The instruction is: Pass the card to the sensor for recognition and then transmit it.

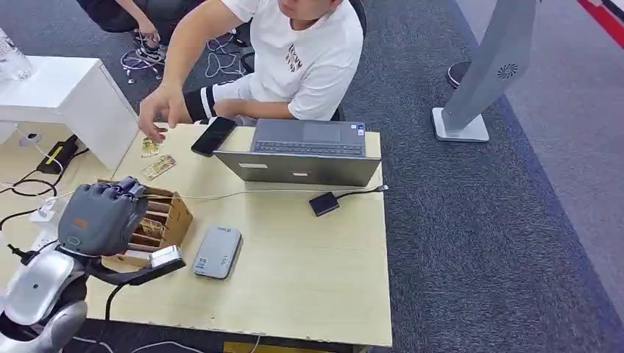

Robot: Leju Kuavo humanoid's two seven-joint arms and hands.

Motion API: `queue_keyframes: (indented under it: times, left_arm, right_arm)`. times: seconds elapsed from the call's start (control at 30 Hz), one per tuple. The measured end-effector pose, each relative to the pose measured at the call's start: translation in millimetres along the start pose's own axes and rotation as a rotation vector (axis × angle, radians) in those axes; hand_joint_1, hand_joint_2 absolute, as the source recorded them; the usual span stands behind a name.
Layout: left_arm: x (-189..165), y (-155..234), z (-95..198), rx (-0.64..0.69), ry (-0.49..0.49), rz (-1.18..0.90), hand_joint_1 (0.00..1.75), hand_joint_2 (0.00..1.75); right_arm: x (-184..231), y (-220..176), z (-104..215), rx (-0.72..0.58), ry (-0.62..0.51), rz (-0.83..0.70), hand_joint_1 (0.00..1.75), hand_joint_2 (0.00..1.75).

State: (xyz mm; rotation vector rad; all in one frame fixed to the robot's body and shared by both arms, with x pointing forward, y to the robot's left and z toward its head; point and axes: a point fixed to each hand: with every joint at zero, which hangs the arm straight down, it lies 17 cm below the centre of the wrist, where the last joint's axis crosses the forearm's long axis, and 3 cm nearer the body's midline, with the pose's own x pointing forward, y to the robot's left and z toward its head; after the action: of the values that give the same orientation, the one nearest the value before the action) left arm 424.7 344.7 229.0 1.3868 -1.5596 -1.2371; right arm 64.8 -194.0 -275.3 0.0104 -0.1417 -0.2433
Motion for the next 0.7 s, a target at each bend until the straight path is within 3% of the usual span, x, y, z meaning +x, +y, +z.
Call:
queue_keyframes:
  times: [0.13,0.27,0.4,0.57,0.7]
  left_arm:
    - [-4,26,-44,0.090,0.012,-0.004,1.75,1.75]
    - [-12,38,-68,0.145,0.047,-0.031,1.75,1.75]
    - [-44,48,-108,0.190,0.133,-0.080,1.75,1.75]
    - [-87,36,-148,0.147,0.225,-0.119,1.75,1.75]
    - [-106,17,-160,0.087,0.273,-0.115,1.75,1.75]
  right_arm:
    - [3,2,0,0.007,-0.005,0.030,0.00,0.00]
    - [2,3,0,0.010,-0.001,0.053,0.00,0.00]
    - [4,7,1,0.026,-0.004,0.094,0.00,0.00]
    - [6,10,1,0.038,-0.006,0.125,0.00,0.00]
    - [6,10,1,0.039,-0.003,0.129,0.00,0.00]
